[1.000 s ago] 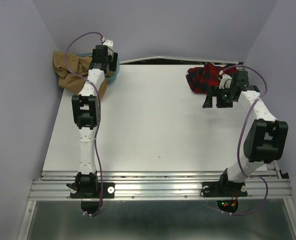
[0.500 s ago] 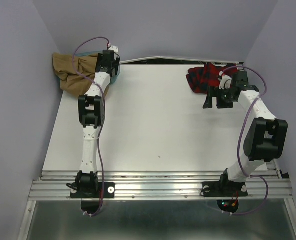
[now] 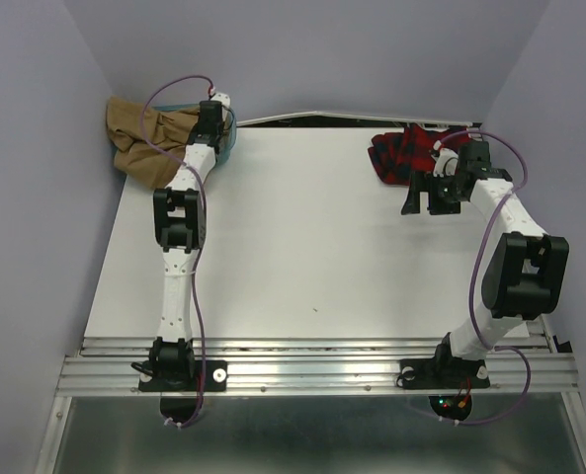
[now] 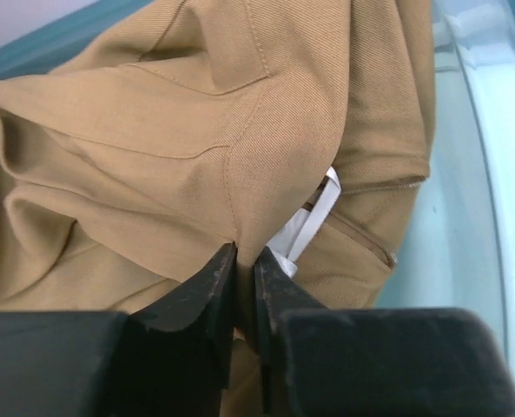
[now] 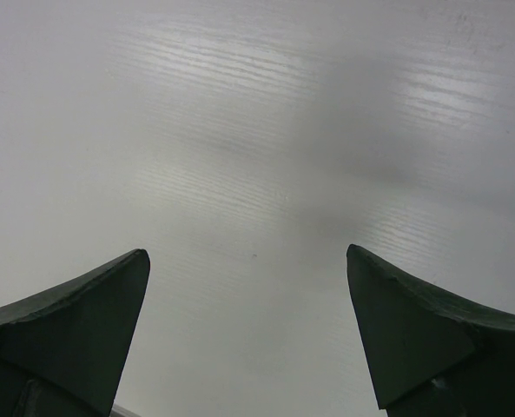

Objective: Fold and stack the skirts
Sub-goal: Grab the skirt from the pile

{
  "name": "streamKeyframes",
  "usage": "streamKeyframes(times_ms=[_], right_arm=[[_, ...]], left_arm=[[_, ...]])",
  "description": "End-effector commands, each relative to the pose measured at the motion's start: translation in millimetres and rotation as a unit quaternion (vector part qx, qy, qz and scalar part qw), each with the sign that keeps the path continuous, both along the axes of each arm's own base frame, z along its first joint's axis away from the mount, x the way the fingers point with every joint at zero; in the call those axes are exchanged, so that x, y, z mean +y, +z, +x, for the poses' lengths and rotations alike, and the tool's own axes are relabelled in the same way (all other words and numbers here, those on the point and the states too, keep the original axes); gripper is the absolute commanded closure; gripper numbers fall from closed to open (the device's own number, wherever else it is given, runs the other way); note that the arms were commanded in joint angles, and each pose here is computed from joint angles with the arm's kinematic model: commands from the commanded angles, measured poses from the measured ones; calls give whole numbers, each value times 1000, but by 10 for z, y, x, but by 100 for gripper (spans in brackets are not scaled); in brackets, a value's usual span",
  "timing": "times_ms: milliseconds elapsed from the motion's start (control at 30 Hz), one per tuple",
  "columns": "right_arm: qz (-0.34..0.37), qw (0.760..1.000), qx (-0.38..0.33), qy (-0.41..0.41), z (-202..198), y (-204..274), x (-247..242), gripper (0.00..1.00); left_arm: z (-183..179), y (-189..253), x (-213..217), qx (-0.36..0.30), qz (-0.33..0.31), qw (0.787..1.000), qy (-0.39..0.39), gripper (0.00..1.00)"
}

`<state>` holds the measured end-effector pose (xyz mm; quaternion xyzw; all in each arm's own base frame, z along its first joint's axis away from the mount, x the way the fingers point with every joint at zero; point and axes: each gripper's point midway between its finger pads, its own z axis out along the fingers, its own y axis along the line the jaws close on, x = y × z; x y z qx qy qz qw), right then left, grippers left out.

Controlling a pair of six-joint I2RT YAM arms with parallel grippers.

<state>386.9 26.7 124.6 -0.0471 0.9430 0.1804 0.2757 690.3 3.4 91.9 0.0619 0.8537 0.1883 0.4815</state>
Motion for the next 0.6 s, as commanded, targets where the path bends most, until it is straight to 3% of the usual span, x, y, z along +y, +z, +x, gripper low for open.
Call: streamKeyframes(times_ms=[0,33,100,200,300,400,567], right_arm=[[12,1000,-27,0,53,198,56,0],[13,999,-29,1,51,213,62,0],[17,999,-36,2,46,260,79,0],[23,999,-46,2,25,331,101,0],[26,998,-54,3,13,399,115,0],[26,997,-69,4,-4,507,123,0],[28,996,-83,6,-26,616,138,0]], left_arm=[[33,1653,151,-158,10,987,19,94],[3,1816,185,-170,19,985,21,100],[-68,2170,214,-201,26,979,24,100],[-314,3061,304,-288,19,957,29,100],[-484,3531,318,-335,17,942,25,100],[-804,4232,316,-407,17,913,19,100],[-1294,5002,314,-486,7,874,12,100]])
